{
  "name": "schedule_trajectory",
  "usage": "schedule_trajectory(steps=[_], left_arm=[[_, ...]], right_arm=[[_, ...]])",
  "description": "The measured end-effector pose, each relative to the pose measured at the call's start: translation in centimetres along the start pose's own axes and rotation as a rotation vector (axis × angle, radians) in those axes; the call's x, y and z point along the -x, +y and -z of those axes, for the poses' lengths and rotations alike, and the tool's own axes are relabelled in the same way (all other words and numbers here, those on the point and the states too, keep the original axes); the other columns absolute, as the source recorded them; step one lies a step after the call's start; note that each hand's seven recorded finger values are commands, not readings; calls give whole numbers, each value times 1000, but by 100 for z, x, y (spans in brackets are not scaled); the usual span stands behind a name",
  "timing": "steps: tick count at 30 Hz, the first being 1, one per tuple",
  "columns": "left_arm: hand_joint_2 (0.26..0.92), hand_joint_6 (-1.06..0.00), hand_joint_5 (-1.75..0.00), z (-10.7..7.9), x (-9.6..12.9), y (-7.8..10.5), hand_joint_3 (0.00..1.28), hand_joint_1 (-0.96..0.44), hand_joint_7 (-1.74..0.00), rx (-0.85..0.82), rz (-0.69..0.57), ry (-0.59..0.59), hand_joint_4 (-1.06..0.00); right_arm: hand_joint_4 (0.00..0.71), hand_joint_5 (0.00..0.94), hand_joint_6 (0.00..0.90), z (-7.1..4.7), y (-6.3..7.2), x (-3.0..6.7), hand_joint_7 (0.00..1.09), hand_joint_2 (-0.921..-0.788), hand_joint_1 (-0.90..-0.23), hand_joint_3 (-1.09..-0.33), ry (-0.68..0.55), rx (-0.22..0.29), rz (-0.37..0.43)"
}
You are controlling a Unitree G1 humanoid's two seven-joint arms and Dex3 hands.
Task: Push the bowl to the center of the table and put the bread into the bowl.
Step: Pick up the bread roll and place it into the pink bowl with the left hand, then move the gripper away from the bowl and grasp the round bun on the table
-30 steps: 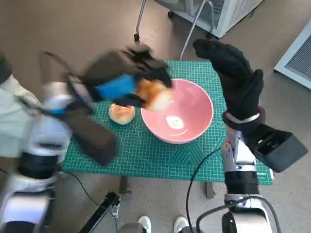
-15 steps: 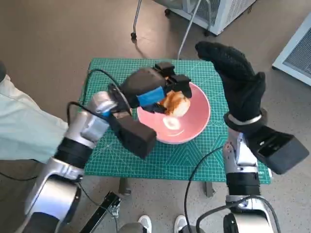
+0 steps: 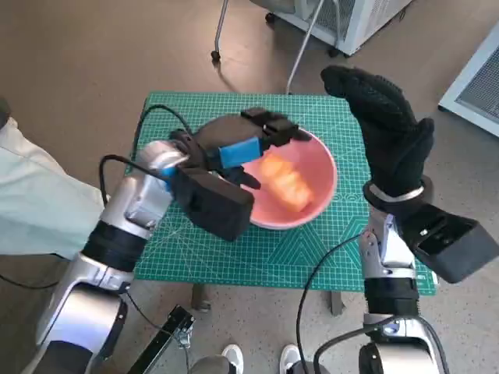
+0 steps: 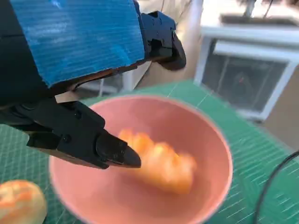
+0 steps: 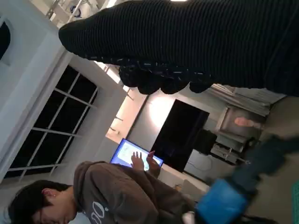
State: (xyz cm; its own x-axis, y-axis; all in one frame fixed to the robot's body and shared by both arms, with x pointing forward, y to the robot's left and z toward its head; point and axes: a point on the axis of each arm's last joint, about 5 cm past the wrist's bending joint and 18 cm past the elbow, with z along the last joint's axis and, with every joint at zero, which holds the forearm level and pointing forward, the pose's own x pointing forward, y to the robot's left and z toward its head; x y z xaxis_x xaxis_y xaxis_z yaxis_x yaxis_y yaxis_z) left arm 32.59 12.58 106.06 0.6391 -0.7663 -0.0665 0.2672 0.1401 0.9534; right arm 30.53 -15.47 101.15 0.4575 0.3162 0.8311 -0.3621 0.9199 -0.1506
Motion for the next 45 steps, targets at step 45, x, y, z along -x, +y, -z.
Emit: schedule_trajectory(steps=[45], left_arm=[[816,-307,0,645,889,-89,0,-140,-71,100,69,458,-140]], right_arm=[[308,30,9,26,40,20,921,-921,-694,-774,21,-26,6]])
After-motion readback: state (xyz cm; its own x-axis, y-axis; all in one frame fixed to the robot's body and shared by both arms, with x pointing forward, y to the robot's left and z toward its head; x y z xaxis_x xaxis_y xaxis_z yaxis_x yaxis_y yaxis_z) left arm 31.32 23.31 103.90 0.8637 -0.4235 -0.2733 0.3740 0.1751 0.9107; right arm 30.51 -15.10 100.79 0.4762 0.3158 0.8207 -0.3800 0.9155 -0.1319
